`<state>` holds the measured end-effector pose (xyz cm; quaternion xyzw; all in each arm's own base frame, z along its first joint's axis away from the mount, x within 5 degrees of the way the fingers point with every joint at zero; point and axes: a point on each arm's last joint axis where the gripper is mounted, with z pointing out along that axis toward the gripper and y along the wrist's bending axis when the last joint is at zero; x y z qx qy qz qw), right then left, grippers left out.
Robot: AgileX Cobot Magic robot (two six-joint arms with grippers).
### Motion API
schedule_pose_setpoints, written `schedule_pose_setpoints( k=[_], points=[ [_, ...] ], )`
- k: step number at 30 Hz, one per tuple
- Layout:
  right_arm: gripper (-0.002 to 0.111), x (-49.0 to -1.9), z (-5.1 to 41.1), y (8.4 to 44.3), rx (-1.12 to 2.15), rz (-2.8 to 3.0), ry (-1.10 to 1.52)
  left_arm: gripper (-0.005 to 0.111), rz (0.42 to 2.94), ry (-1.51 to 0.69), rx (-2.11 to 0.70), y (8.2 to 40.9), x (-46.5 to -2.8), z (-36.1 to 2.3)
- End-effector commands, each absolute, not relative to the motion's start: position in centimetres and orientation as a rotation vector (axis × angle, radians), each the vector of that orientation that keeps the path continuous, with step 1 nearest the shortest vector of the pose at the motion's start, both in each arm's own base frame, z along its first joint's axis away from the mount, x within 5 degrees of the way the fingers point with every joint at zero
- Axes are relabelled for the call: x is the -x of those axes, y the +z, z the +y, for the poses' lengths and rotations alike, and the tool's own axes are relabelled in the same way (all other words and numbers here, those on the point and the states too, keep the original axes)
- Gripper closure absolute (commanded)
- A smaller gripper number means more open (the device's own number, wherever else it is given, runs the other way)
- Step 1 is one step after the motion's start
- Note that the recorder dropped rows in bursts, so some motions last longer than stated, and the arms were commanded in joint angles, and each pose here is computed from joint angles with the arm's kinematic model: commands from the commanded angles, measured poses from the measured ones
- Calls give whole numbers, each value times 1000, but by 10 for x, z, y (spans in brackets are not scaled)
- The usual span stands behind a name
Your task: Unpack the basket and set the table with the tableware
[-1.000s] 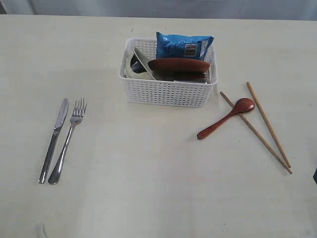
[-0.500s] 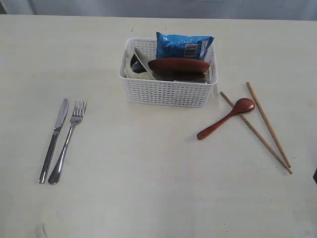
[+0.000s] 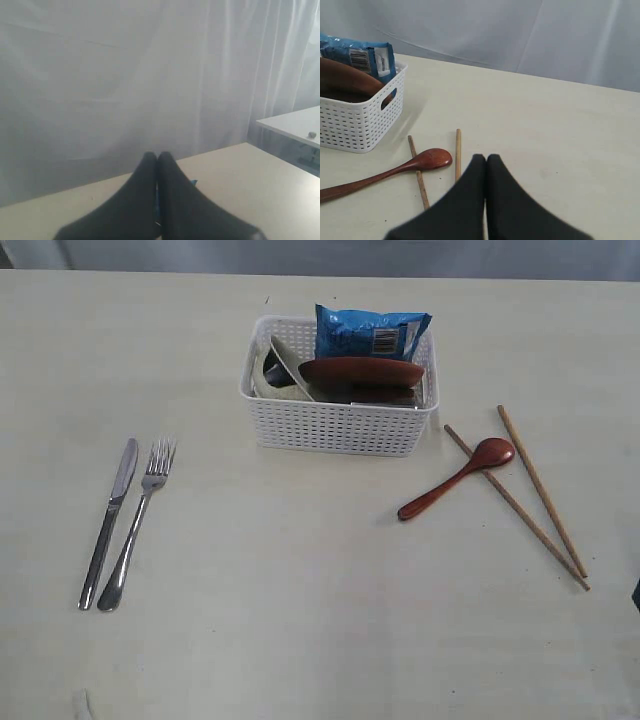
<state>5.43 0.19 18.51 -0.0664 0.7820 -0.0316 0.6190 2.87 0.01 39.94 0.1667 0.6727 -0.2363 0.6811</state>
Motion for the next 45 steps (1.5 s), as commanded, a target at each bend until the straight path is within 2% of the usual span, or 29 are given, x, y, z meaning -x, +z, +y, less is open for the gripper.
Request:
schedule_pose_setpoints(
  k=[1,19,24,31,33,34,41,45],
  points=[
    [109,-54,1,185,150,1794,-85,107,1510,-537,-376,398,-28,1],
    [109,-54,1,185,150,1794,-85,107,1512,-536,-376,398,-28,1],
    [109,-54,1,185,150,1794,-85,107,1502,-568,-395,390,-31,-7],
    [109,-54,1,185,150,1794,-85,107,1268,-591,-552,352,-38,-33],
    [109,-54,1,185,150,1794,-85,107,1188,-620,-574,336,-38,-40],
    [109,-54,1,185,150,1794,-85,107,1134,-628,-598,316,-38,-45],
    [109,-54,1,185,150,1794,-85,107,1296,-562,-731,221,-43,-52],
    [109,-54,1,185,150,1794,-85,107,1426,-632,-640,212,-45,-48]
  ],
)
